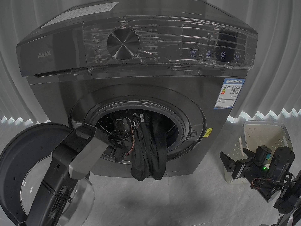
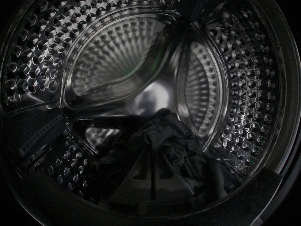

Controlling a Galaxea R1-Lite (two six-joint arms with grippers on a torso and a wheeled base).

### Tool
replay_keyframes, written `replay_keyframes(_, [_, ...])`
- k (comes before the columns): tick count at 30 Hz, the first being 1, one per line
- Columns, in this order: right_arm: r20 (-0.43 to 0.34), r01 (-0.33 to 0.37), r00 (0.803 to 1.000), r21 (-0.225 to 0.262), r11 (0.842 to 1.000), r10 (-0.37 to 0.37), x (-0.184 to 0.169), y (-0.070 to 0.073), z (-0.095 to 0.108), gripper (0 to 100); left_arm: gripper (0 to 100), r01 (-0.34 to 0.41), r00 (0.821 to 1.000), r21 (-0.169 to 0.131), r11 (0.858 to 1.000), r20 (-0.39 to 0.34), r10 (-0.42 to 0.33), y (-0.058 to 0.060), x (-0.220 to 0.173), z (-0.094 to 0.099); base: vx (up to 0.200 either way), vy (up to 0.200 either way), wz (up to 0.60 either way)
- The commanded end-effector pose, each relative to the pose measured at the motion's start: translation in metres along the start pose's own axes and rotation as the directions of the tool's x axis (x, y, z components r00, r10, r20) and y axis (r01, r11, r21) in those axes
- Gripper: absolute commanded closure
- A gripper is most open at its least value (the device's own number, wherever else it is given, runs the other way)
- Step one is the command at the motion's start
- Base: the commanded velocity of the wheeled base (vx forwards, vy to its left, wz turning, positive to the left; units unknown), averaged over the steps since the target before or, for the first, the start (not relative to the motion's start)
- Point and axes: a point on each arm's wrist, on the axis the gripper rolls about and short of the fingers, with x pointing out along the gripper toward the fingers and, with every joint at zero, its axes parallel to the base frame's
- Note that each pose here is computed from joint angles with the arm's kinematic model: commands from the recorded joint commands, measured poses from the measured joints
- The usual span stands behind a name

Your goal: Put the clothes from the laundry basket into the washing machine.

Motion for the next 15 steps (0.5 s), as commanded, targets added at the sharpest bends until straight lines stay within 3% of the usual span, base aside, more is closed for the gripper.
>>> replay_keyframes(1, [-0.018,0.002,1.000,-0.005,1.000,-0.002,-0.003,-0.001,-0.003,0,100,-0.004,1.000,-0.006,1.000,0.022,0.004,0.002,0.003,0.002,0.000,0.000,0.00])
replay_keyframes(2, [-0.018,0.003,1.000,-0.005,1.000,-0.003,-0.003,-0.001,-0.003,0,0,-0.003,1.000,-0.006,1.000,0.023,0.003,0.002,0.003,0.002,0.000,0.000,0.00])
replay_keyframes(7, [-0.018,0.003,1.000,-0.005,1.000,-0.003,-0.003,-0.001,-0.003,0,0,0.013,1.000,-0.012,1.000,-0.022,-0.013,-0.005,-0.011,0.004,0.000,0.000,0.00])
replay_keyframes(9, [-0.018,0.002,1.000,-0.005,1.000,-0.002,-0.003,-0.001,-0.003,0,0,0.034,0.997,-0.004,0.999,-0.066,-0.034,-0.012,-0.026,0.018,0.000,0.000,0.00])
replay_keyframes(12, [-0.019,0.002,1.000,-0.006,1.000,-0.002,-0.003,-0.001,-0.004,0,0,0.072,0.988,0.013,0.997,-0.140,-0.069,-0.021,-0.047,0.020,0.000,0.000,0.00])
replay_keyframes(15, [-0.019,-0.003,1.000,-0.005,1.000,0.002,-0.003,0.000,-0.004,0,0,0.090,0.974,0.032,0.995,-0.211,-0.081,-0.022,-0.062,0.014,0.000,0.000,0.00])
